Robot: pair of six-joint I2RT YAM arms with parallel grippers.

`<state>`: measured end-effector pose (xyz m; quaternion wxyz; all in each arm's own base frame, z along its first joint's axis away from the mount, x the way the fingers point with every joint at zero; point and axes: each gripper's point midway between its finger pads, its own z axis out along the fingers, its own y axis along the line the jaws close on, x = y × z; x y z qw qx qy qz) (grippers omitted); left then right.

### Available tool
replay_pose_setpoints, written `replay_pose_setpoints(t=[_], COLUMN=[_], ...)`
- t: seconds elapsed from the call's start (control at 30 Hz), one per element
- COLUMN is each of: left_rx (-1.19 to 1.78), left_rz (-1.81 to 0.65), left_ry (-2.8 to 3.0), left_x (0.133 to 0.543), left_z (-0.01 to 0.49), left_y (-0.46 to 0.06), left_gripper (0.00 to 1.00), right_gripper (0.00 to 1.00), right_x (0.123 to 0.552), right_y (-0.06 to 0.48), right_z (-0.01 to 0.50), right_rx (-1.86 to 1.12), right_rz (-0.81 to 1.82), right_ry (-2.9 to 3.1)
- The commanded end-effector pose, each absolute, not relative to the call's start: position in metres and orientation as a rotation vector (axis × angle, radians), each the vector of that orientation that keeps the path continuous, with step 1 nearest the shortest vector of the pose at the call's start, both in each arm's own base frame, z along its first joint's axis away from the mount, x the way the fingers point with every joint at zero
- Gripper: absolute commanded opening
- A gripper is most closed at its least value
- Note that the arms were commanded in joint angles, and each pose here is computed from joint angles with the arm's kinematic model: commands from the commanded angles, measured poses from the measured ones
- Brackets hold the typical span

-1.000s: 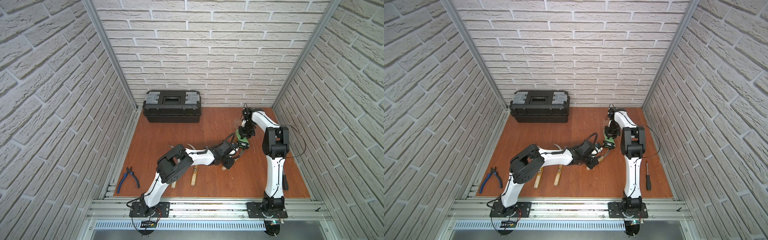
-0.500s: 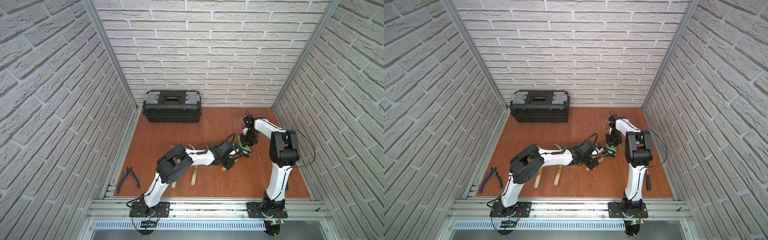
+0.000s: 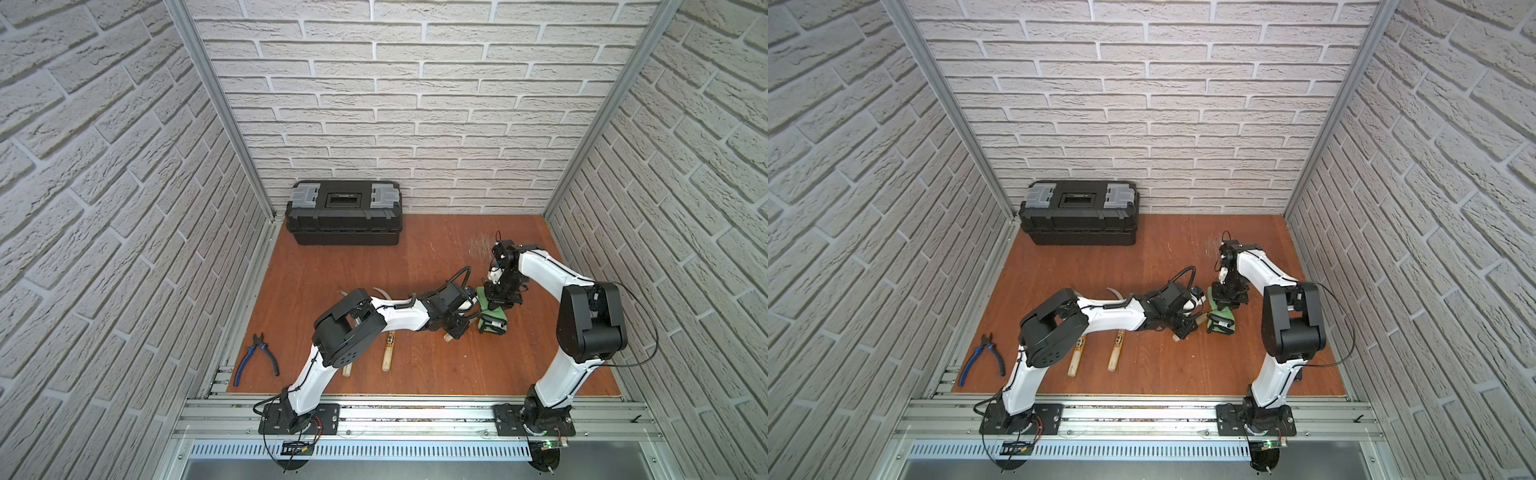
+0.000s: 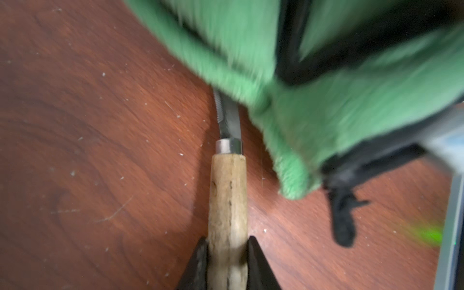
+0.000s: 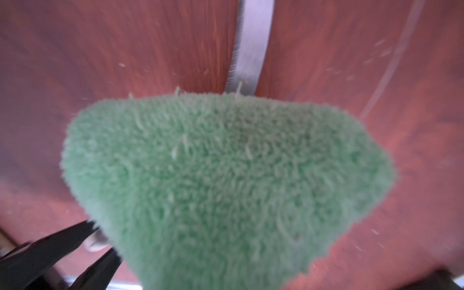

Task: Wipe small sickles with rags
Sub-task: Wipe the small sickle at the center of the board.

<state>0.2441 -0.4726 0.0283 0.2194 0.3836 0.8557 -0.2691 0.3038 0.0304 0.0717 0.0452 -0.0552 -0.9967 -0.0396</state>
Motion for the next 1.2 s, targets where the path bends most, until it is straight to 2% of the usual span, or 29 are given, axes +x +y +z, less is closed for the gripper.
replay_pose_setpoints(t=[0.0,0.1,0.27,0.5,0.67,0.83,1.03,1.17], left_rx=[1.033,1.029,1.022,1.027,1.023,1.007,1.025,1.031], left_rz=[-0.649,-0.653,-0.654,-0.644,-0.635,-0.624,-0.615,-0.603], left_ry=[2.482,2.494,2.507,2.517,2.516,2.522,2.526,2.532], left_x=[0.240,0.238,0.236,0.236,0.240,0.243,0.245,0.246], left_z=[0.000,-0.002,-0.003,-0.005,-0.004,-0.006,-0.009,-0.011], left_y=[-0.447,-0.446,-0.445,-0.443,-0.443,-0.440,-0.440,-0.440], left_gripper=[0.00,0.00,0.00,0.00,0.00,0.00,0.00,0.00], right_gripper=[0.03,0.03,0.03,0.03,0.03,0.02,0.02,0.03], right_x=[0.324,0.356,0.396,0.413,0.392,0.346,0.285,0.265], right_y=[0.023,0.017,0.014,0.011,0.017,0.026,0.045,0.061], right_z=[0.098,0.099,0.073,0.039,0.023,0.017,0.004,0.010], right_rx=[-0.125,-0.133,-0.150,-0.168,-0.122,-0.127,-0.166,-0.184], right_rz=[-0.043,0.000,0.020,0.060,0.062,0.016,-0.110,-0.243], right_ry=[-3.070,-3.093,-3.045,-2.977,-2.904,-2.875,-2.862,-2.915])
